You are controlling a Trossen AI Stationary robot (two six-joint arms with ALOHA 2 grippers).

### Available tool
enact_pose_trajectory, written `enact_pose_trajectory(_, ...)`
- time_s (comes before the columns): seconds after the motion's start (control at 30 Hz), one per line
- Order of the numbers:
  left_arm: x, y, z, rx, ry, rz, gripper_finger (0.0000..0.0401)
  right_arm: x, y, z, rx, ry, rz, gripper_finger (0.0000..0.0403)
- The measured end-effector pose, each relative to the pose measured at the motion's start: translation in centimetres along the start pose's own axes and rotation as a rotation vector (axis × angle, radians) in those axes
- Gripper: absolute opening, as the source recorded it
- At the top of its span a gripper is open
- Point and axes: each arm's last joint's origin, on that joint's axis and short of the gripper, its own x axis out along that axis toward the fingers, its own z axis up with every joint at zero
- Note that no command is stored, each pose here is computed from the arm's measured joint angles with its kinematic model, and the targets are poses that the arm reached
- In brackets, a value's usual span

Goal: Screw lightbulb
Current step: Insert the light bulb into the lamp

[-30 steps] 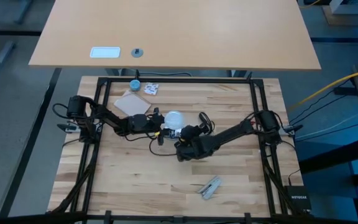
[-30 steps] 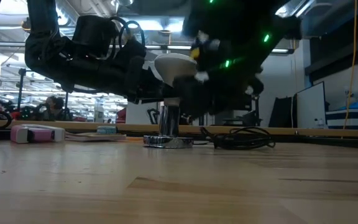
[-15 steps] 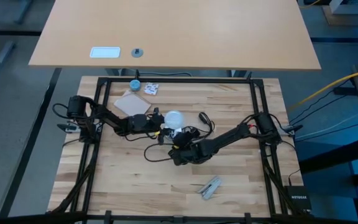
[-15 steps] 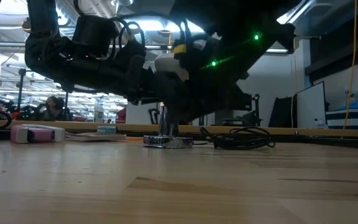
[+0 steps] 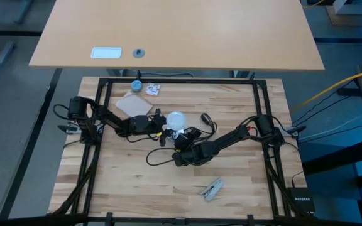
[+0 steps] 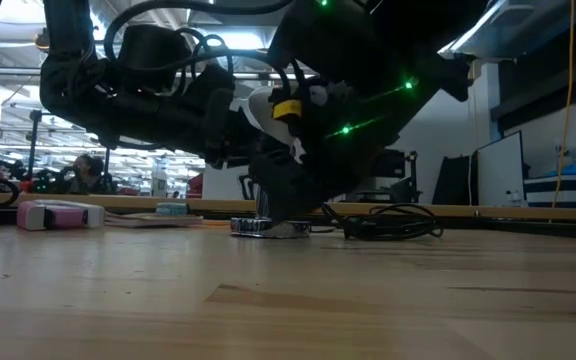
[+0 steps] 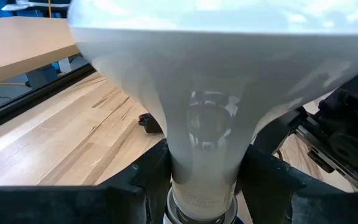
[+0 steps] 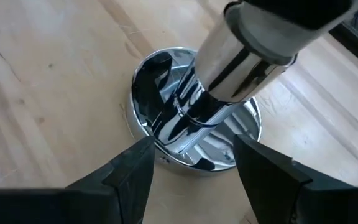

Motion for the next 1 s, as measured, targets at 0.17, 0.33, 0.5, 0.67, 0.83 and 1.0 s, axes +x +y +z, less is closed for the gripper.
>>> enact_pose_trajectory(0.17,0.0,0.0,0.0,0.000,0.000,-0.001,0.0157,0.1,0.1,0.0,-0.014,0.029,0.042,0.0225)
enact_pose_trajectory(0.33,0.0,0.0,0.0,0.000,0.000,-0.001,0.0157,0.4,-0.2,0.0,-0.015,0.042,0.036,0.0225)
enact_pose_trajectory(0.5,0.0,0.0,0.0,0.001,0.001,-0.001,0.0157,1.1,-0.9,0.2,-0.018,0.073,0.023,0.0225)
enact_pose_trajectory(0.67,0.0,0.0,0.0,0.002,0.001,0.000,0.0157,1.5,-1.5,0.3,-0.023,0.091,0.005,0.0225)
enact_pose_trajectory(0.83,0.0,0.0,0.0,0.002,0.001,0.003,0.0157,1.5,-1.7,0.1,-0.047,0.103,-0.024,0.0225)
enact_pose_trajectory(1.0,0.0,0.0,0.0,0.004,0.002,0.005,0.0157,1.5,-2.1,-0.3,-0.049,0.127,-0.054,0.0225)
